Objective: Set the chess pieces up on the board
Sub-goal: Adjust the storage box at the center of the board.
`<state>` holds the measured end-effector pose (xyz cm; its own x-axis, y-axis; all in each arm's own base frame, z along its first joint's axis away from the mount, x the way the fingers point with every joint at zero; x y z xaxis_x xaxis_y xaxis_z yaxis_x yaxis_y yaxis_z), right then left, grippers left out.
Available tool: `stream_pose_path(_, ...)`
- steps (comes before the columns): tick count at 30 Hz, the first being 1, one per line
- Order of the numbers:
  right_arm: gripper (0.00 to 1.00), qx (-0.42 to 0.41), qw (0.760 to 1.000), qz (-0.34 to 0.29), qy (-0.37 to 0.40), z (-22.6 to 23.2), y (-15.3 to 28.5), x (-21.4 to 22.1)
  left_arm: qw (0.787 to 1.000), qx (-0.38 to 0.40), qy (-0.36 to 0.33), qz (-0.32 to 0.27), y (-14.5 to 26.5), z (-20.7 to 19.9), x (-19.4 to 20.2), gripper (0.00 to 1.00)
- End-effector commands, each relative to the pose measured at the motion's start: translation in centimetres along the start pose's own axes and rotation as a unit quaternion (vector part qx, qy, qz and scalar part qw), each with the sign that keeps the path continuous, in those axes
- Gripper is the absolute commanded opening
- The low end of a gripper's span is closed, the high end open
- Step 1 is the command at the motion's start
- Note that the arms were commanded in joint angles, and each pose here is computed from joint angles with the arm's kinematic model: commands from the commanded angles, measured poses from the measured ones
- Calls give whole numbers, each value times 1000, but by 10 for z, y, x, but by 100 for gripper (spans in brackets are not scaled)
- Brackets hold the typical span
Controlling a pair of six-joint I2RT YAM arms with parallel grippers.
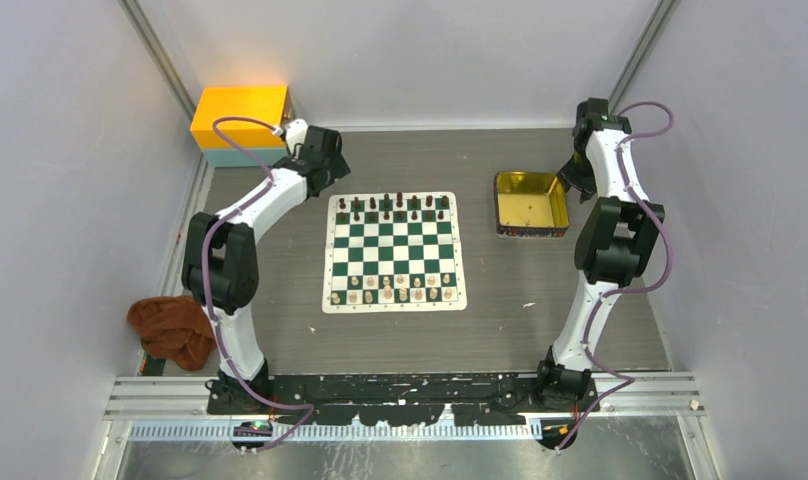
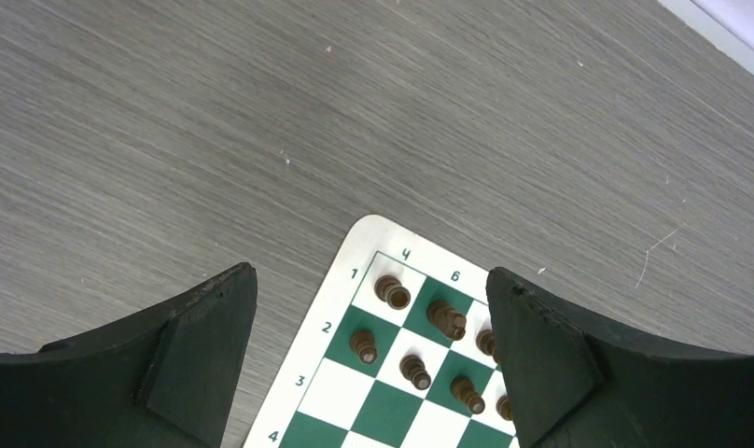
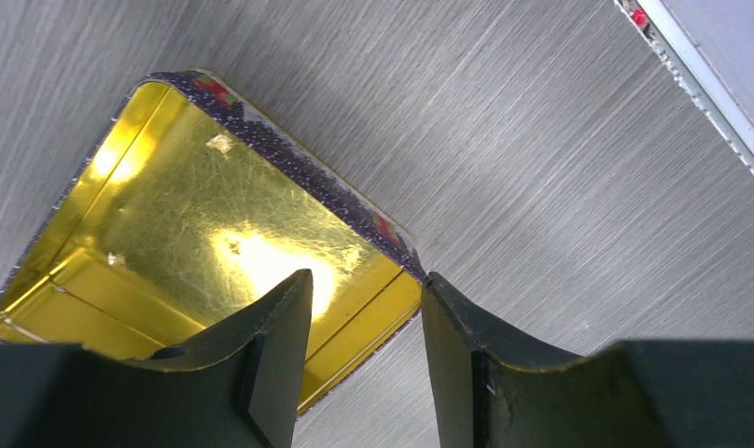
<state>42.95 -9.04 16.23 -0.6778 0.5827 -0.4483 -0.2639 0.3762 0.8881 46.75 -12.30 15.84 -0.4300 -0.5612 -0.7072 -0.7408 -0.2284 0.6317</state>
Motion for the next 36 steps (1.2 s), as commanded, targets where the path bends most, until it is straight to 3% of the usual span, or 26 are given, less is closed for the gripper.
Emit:
stream_pose_path(1,52,-1,1000,2,25,-4,3,2,998,37,36,-32,22,-10,-22,93)
stream_pose_path(26,50,9,997,72,41,6,-47,34,999,28,37,-22,21,2,-10,93)
stream_pose_path(30,38,13,996,82,25,6,-53,39,999,26,36,-21,18,2,-8,93)
stream_pose_path(36,4,5,996,88,-33,10,-49,45,999,27,34,-16,13,-4,-8,93)
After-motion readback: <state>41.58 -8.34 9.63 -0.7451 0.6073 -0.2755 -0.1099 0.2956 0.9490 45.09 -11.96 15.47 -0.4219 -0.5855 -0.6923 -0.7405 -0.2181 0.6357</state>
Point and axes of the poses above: each gripper's point midway between its finger pads, its own y axis back along the fingers, its own z axis along the line the jaws close on, x = y × z, the point moved 4 cm from there along y, back along the fingers, and after that the axes turned 7 degrees about y, right-handed, at the moved point
